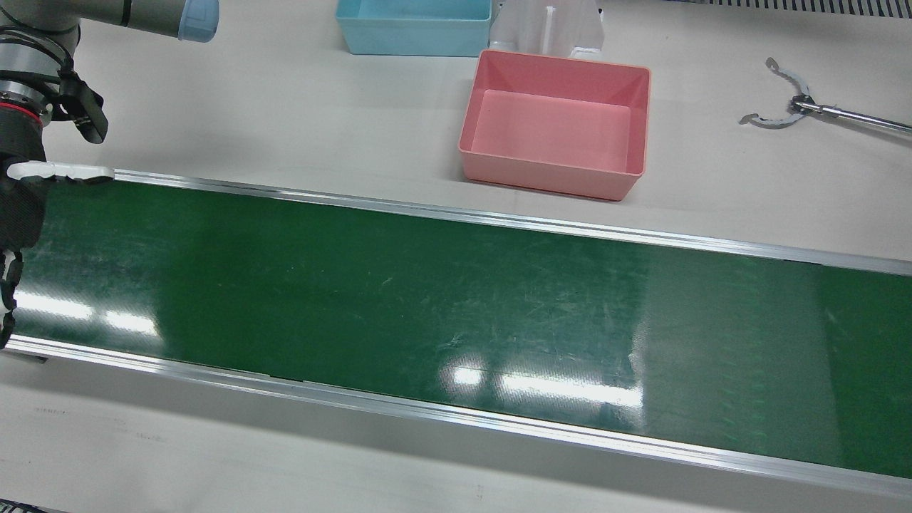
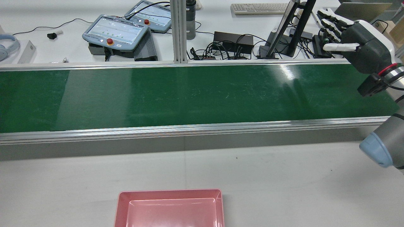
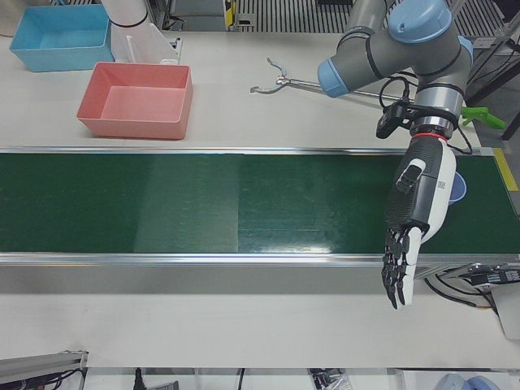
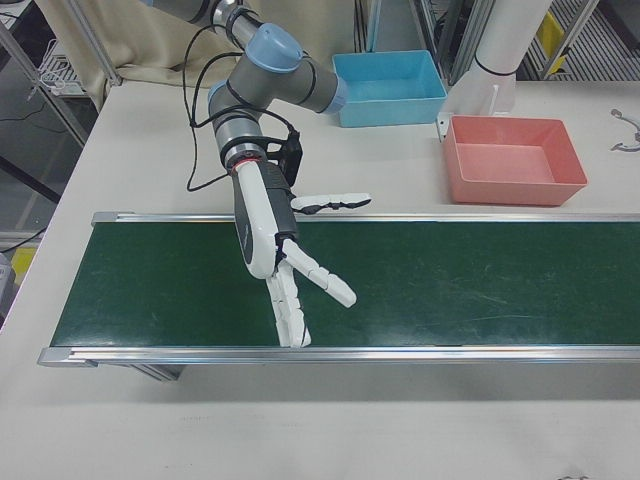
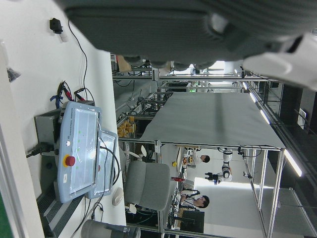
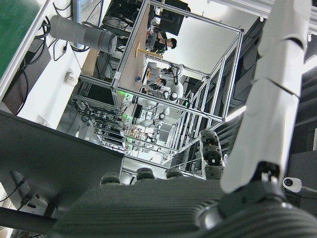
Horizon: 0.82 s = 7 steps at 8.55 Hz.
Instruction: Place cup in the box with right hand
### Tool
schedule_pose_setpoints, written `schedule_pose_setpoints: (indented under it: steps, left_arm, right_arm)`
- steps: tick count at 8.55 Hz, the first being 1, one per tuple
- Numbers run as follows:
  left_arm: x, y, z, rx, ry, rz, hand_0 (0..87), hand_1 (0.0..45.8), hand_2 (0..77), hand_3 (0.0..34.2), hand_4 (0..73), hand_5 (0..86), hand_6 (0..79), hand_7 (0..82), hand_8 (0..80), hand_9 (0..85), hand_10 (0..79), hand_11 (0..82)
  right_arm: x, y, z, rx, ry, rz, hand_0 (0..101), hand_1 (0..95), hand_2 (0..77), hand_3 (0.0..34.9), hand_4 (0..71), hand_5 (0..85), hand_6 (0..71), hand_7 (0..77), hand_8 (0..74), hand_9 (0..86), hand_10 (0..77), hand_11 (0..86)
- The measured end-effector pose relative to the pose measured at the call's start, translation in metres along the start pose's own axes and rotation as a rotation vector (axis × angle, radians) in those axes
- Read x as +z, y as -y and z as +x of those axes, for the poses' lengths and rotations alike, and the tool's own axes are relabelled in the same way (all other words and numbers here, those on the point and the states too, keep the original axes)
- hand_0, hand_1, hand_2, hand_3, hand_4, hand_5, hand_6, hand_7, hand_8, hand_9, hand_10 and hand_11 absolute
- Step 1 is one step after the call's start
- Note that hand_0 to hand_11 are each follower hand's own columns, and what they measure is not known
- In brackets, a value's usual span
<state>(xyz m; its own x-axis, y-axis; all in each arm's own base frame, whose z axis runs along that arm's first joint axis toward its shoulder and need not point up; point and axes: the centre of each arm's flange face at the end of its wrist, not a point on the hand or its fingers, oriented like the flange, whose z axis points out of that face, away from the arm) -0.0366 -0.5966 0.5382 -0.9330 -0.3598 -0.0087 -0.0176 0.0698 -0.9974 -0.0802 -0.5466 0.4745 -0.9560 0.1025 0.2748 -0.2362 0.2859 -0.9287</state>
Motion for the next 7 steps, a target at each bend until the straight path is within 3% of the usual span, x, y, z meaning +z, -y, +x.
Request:
schedule_pose_setpoints:
  steps: [1, 2, 3, 7]
  left_arm:
    - [0.0, 0.0, 0.0001, 0.0, 0.0, 0.0, 0.0, 0.5, 0.5, 0.0, 0.0, 0.0, 0.0, 0.0, 0.0, 0.0, 0.0, 0.0]
    - [0.0, 0.0, 0.0001, 0.0, 0.0, 0.0, 0.0, 0.5, 0.5, 0.0, 0.0, 0.0, 0.0, 0.0, 0.0, 0.0, 0.0, 0.0]
    - [-0.0001, 0.0, 0.0002, 0.0, -0.001, 0.0, 0.0, 0.5, 0.5, 0.0, 0.0, 0.0, 0.0, 0.0, 0.0, 0.0, 0.0, 0.0]
    - [-0.0001, 0.0, 0.0003, 0.0, -0.001, 0.0, 0.0, 0.5, 0.5, 0.0, 0.0, 0.0, 0.0, 0.0, 0.0, 0.0, 0.0, 0.0]
  right_arm:
    - [-0.0011, 0.0016, 0.0011, 0.0, -0.002, 0.005, 51, 21.3, 5.5, 10.9, 0.0, 4.4, 0.5, 1.6, 0.0, 8.7, 0.0, 1.1]
    - [-0.0019, 0.0025, 0.0017, -0.001, -0.003, 0.008, 51, 21.3, 5.5, 10.9, 0.0, 4.4, 0.5, 1.6, 0.0, 1.1, 0.0, 1.1]
    - [-0.0023, 0.0028, 0.0024, -0.001, -0.005, 0.009, 49, 15.8, 1.1, 10.8, 0.0, 4.4, 0.5, 1.6, 0.0, 1.1, 0.0, 1.1]
    - [-0.0021, 0.0037, 0.006, -0.004, -0.011, 0.012, 49, 19.1, 1.1, 10.9, 0.0, 3.8, 0.5, 1.6, 0.0, 1.1, 0.0, 1.1]
